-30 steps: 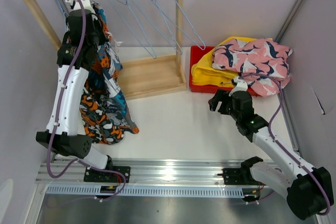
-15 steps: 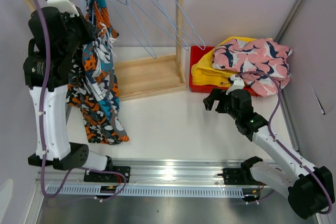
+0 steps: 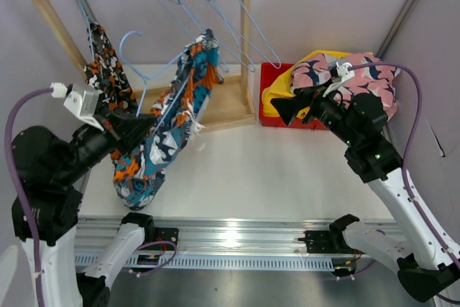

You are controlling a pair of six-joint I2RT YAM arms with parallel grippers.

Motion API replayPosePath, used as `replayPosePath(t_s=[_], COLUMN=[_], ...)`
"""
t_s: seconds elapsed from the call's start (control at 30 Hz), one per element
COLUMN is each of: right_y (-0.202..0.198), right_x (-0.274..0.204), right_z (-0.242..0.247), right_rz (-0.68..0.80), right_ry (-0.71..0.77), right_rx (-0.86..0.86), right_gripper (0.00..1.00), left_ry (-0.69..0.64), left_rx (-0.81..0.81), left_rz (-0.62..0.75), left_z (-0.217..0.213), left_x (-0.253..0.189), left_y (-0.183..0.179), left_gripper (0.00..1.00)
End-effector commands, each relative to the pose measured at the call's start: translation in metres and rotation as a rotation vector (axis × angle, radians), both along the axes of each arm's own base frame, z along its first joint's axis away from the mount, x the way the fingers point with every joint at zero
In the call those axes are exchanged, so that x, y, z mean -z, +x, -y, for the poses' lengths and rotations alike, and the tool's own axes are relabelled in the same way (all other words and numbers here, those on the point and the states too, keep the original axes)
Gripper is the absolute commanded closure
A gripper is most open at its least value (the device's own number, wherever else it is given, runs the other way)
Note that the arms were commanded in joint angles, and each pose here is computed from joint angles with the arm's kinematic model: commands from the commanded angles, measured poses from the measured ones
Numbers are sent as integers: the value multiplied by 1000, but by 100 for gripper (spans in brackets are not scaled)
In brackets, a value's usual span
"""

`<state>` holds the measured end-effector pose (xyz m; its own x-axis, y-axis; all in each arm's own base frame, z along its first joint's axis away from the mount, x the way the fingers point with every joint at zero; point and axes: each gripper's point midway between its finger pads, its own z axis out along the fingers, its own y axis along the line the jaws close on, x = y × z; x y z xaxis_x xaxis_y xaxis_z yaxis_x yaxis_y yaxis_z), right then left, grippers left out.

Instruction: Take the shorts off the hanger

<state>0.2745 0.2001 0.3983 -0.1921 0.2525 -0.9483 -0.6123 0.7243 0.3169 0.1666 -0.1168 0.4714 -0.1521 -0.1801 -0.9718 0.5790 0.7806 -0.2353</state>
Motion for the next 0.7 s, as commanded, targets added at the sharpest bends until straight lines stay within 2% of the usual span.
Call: replayPosePath(t_s=[0.0,0.17,0.37,0.57,0.6,0.63,0.67], right_y=[-25,-37,-45,-42,-42,-42,-41], right_x=[-37,-63,-78,-73,-71,-71,-69], right_z=[-8,-9,-10,-16,-19,-22,-23], right_rz=[86,119,127,106,105,113,110], right_ry=[1,31,65,97,101,110,112], right_rx=[-96,-121,-138,-144,-152,-170,-170], right_gripper=[1,1,1,0,9,60,82], left_ry=[-67,-122,-140,-142,-142,-138,-132], left_rx=[244,424,536,594,597,586,583], left_rz=[119,172,195,209,211,212,203], left_z=[30,45,51,54,54,53,53], left_x=[-26,-36,-47,-51,-51,-50,-47], left_y=[-43,-90,-115,-127,-127,-126,-125], left_gripper=[100,100,100,100,100,100,100])
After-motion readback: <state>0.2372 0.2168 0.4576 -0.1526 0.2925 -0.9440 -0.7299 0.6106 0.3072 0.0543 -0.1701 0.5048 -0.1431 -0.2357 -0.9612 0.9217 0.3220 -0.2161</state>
